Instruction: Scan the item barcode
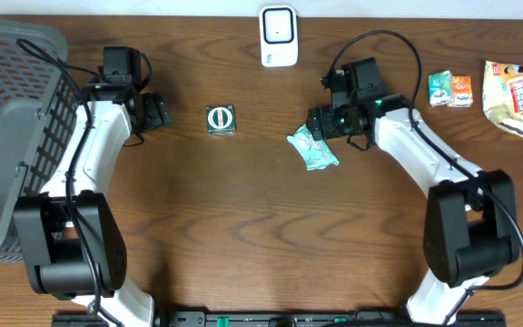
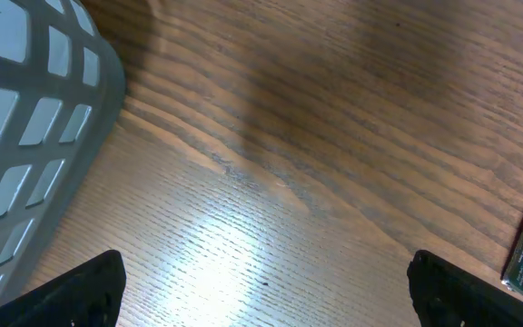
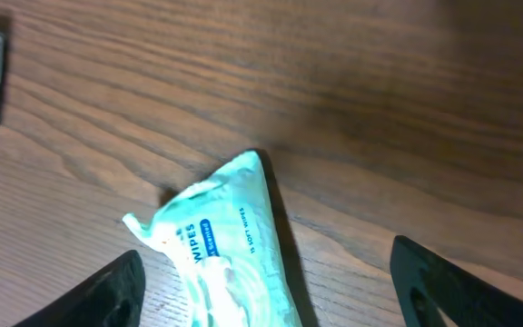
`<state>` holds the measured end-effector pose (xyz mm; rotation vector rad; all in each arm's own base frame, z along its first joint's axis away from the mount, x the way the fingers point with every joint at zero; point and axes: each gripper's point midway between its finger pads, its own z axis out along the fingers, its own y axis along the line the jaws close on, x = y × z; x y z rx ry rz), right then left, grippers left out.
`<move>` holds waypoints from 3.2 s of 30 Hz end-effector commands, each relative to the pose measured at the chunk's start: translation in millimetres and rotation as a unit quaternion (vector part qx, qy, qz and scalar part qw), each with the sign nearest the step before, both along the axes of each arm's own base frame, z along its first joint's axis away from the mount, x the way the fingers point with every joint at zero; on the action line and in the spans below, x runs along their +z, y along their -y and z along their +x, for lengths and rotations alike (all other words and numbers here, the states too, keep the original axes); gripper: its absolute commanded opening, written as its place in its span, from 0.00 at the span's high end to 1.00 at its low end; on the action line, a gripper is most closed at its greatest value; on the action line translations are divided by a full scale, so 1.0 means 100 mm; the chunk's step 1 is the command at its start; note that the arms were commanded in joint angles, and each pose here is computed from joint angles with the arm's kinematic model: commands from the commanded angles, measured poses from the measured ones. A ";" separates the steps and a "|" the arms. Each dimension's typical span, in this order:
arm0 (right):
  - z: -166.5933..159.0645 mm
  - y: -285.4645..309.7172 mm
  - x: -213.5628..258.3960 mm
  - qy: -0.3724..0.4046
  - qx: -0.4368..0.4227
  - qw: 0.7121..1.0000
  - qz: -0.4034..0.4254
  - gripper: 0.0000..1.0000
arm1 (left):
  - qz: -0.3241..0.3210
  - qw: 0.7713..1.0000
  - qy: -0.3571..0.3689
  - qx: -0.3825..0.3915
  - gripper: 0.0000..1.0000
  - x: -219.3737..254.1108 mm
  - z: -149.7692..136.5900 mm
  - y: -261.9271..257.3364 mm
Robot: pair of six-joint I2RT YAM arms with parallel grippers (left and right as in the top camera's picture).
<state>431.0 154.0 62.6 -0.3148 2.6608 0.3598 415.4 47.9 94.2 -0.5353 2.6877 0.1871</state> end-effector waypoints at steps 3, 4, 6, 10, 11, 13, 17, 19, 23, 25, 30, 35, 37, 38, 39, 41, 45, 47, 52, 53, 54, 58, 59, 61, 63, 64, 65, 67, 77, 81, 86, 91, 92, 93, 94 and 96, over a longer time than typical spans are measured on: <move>-0.07 0.02 -0.22 -0.027 0.008 1.000 -0.007 0.25 | 0.005 1.000 -0.005 -0.005 0.02 -0.02 -0.02 -0.01; -0.08 0.02 -0.24 -0.030 0.009 0.999 -0.008 0.28 | 0.005 1.000 -0.005 -0.005 0.02 -0.02 -0.02 -0.01; -0.10 0.00 -0.28 -0.035 0.011 0.999 -0.009 0.36 | 0.005 1.000 -0.005 -0.005 0.02 -0.02 -0.02 -0.01; -0.15 -0.05 -0.38 -0.050 0.019 0.999 -0.006 0.39 | 0.005 1.000 -0.004 -0.005 0.02 -0.02 -0.02 -0.01; -0.18 -0.07 -0.44 -0.060 0.021 0.998 -0.009 0.39 | 0.005 1.000 -0.005 -0.005 0.02 -0.02 -0.02 -0.01; -0.23 -0.09 -0.52 -0.072 0.026 0.997 -0.010 0.39 | 0.005 1.000 -0.005 -0.005 0.02 -0.02 -0.02 -0.01; -0.36 -0.25 -0.64 -0.099 0.047 0.994 0.007 0.39 | 0.005 1.000 -0.005 -0.005 0.03 -0.02 -0.02 -0.01; -0.38 -0.28 -0.65 -0.101 0.051 0.994 0.006 0.39 | 0.005 1.000 -0.005 -0.005 0.02 -0.02 -0.02 -0.01; -0.37 -0.29 -0.64 -0.098 0.052 0.994 0.007 0.45 | 0.005 1.000 -0.004 -0.005 0.02 -0.02 -0.02 -0.01; -0.35 -0.30 -0.63 -0.095 0.051 0.994 0.008 0.53 | 0.005 1.000 -0.005 -0.005 0.03 -0.02 -0.02 -0.01; -0.35 -0.29 -0.62 -0.096 0.047 0.994 0.009 0.76 | 0.005 1.000 -0.004 -0.005 0.02 -0.02 -0.02 -0.01; -0.38 -0.29 -0.65 -0.102 0.048 0.994 0.006 0.99 | 0.005 1.000 -0.005 -0.005 0.02 -0.02 -0.02 -0.01; -0.40 -0.27 -0.67 -0.103 0.046 0.994 -0.003 0.99 | 0.005 1.000 -0.005 -0.005 0.02 -0.02 -0.02 -0.01; -0.41 -0.25 -0.69 -0.105 0.040 0.994 -0.008 0.99 | 0.005 1.000 -0.005 -0.005 0.03 -0.02 -0.02 -0.01; -0.42 -0.21 -0.72 -0.110 0.025 0.994 -0.014 0.91 | 0.005 1.000 -0.004 -0.005 0.03 -0.02 -0.02 -0.01; -0.45 -0.20 -0.74 -0.115 0.022 0.993 -0.015 0.89 | 0.005 1.000 -0.005 -0.005 0.02 -0.02 -0.02 -0.01; -0.51 -0.20 -0.78 -0.122 0.024 0.992 -0.017 0.99 | 0.005 1.000 -0.005 -0.005 0.03 -0.02 -0.02 -0.01; -0.55 -0.20 -0.81 -0.127 0.025 0.991 -0.019 0.99 | 0.005 1.000 -0.005 -0.005 0.02 -0.02 -0.02 -0.01; -0.53 -0.20 -0.81 -0.127 0.004 0.992 -0.011 0.99 | 0.005 1.000 -0.005 -0.005 0.03 -0.02 -0.02 -0.01; -0.47 -0.21 -0.77 -0.119 -0.005 0.993 -0.004 0.99 | 0.005 1.000 -0.005 -0.005 0.02 -0.02 -0.02 -0.01; -0.41 -0.22 -0.73 -0.110 -0.010 0.994 0.002 0.99 | 0.005 1.000 -0.005 -0.005 0.02 -0.02 -0.02 -0.01; -0.09 -0.28 -0.36 -0.049 -0.017 0.998 0.026 0.99 | 0.005 1.000 -0.004 -0.005 0.02 -0.02 -0.02 -0.01; 0.00 -0.29 -0.24 -0.031 -0.019 0.999 0.032 0.99 | 0.005 1.000 -0.004 -0.005 0.02 -0.02 -0.02 -0.01; 0.18 -0.32 0.01 0.008 -0.020 0.999 0.046 0.99 | 0.005 1.000 -0.004 -0.005 0.02 -0.02 -0.02 -0.01; 0.38 -0.37 0.28 0.054 -0.019 0.996 0.062 0.99 | 0.005 1.000 -0.005 -0.005 0.02 -0.02 -0.02 -0.01; 0.48 -0.41 0.40 0.078 -0.017 0.994 0.070 0.99 | 0.005 1.000 -0.005 -0.005 0.02 -0.02 -0.02 -0.01; 0.59 -0.44 0.53 0.104 -0.016 0.991 0.079 0.99 | 0.005 1.000 -0.005 -0.005 0.02 -0.02 -0.02 -0.01; 0.74 -0.49 0.71 0.146 -0.018 0.984 0.095 0.99 | 0.005 1.000 -0.005 -0.005 0.02 -0.02 -0.02 -0.01; 1.30 -0.50 1.35 0.295 -0.099 0.934 0.177 0.99 | 0.005 1.000 -0.005 -0.005 0.03 -0.02 -0.02 -0.01; 1.48 -0.44 1.54 0.344 -0.122 0.914 0.176 0.99 | 0.005 1.000 -0.005 -0.005 0.02 -0.02 -0.02 -0.01; 1.81 -0.53 1.71 0.371 -0.127 0.901 0.183 0.99 | 0.005 1.000 -0.004 -0.005 0.02 -0.02 -0.02 -0.01; 2.13 -0.67 1.62 0.381 -0.121 0.898 0.185 0.99 | 0.005 1.000 -0.005 -0.005 0.02 -0.02 -0.02 -0.01; 2.21 -0.70 1.55 0.380 -0.121 0.898 0.185 0.99 | 0.005 1.000 -0.004 -0.005 0.02 -0.02 -0.02 -0.01; 2.25 -0.71 1.50 0.378 -0.122 0.899 0.184 0.99 | 0.005 1.000 -0.005 -0.005 0.02 -0.02 -0.02 -0.01; 2.31 -0.73 1.43 0.374 -0.122 0.901 0.182 0.99 | 0.005 1.000 -0.005 -0.005 0.02 -0.02 -0.02 -0.01; 2.37 -0.78 1.32 0.368 -0.120 0.904 0.180 0.99 | 0.005 1.000 -0.005 -0.005 0.02 -0.02 -0.02 -0.01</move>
